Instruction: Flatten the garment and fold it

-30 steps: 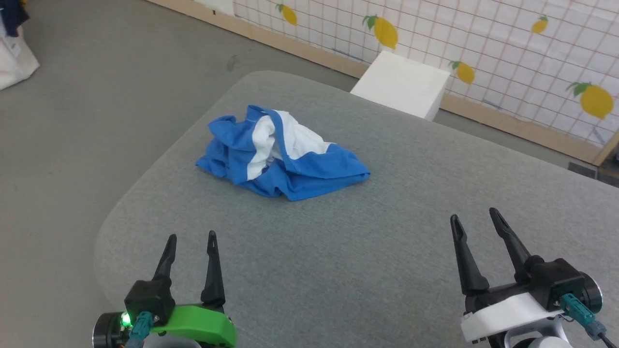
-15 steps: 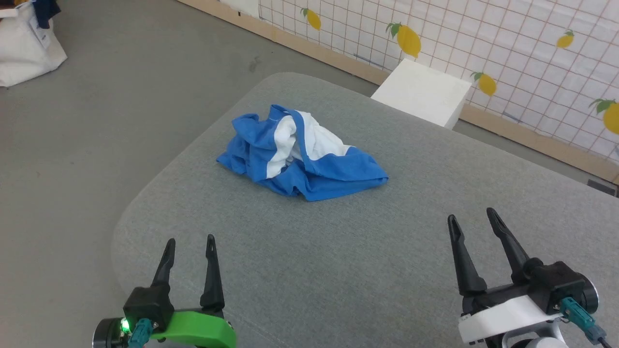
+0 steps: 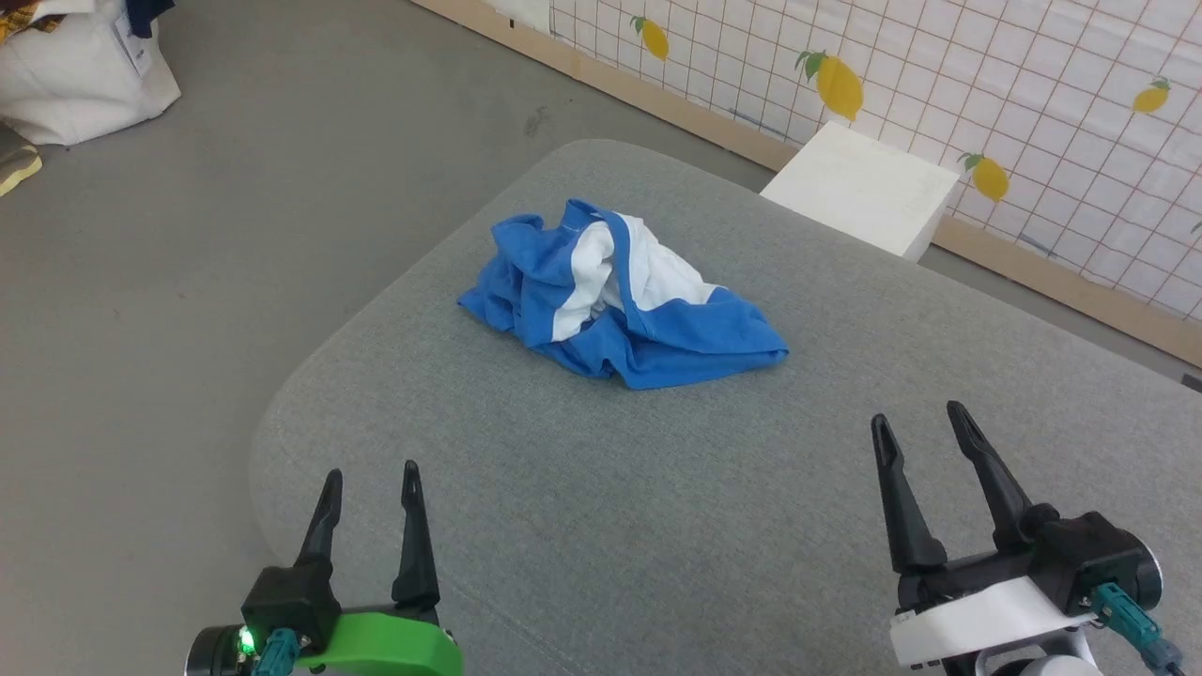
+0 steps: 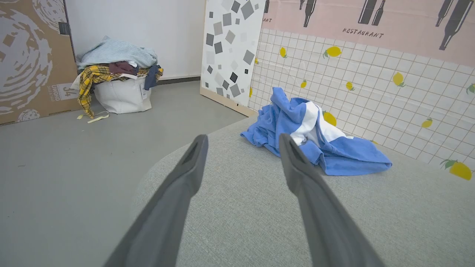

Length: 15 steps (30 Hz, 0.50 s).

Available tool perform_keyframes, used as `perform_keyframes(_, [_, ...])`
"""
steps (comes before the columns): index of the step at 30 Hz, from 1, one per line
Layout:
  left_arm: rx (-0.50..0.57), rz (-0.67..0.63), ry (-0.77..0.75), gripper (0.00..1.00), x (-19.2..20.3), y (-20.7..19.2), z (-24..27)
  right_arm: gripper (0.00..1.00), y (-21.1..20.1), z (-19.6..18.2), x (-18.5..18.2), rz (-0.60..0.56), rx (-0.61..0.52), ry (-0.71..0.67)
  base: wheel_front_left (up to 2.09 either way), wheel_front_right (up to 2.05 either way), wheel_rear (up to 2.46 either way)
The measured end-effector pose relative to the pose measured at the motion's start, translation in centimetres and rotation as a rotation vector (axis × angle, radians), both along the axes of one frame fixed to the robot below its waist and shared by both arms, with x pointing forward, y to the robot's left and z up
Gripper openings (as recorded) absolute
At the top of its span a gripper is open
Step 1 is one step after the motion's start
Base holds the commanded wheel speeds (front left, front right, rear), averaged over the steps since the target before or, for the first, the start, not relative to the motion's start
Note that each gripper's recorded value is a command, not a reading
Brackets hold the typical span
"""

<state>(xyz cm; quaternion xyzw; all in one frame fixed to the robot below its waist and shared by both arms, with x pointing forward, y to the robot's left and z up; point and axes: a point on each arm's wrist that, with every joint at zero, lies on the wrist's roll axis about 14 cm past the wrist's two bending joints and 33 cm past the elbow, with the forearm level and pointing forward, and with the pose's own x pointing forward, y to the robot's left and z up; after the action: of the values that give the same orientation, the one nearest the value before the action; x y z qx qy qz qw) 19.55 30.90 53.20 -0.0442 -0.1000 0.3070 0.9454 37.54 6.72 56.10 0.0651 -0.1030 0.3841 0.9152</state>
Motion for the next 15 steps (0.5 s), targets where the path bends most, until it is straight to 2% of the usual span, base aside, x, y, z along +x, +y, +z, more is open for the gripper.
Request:
perform_keyframes(10, [-0.024, -0.004, -0.023, 1.0, 1.0, -0.2, 0.6, 1.0, -0.2, -0.5, 0.4, -0.006, 0.005, 0.013, 0.0, 0.0, 0.0])
perform_keyframes(15, [0.061, -0.11, -0.1, 1.0, 4.7, -0.5, 4.5, 1.0, -0.2, -0.9, 0.8, -0.006, 0.005, 0.02, 0.0, 0.0, 0.0])
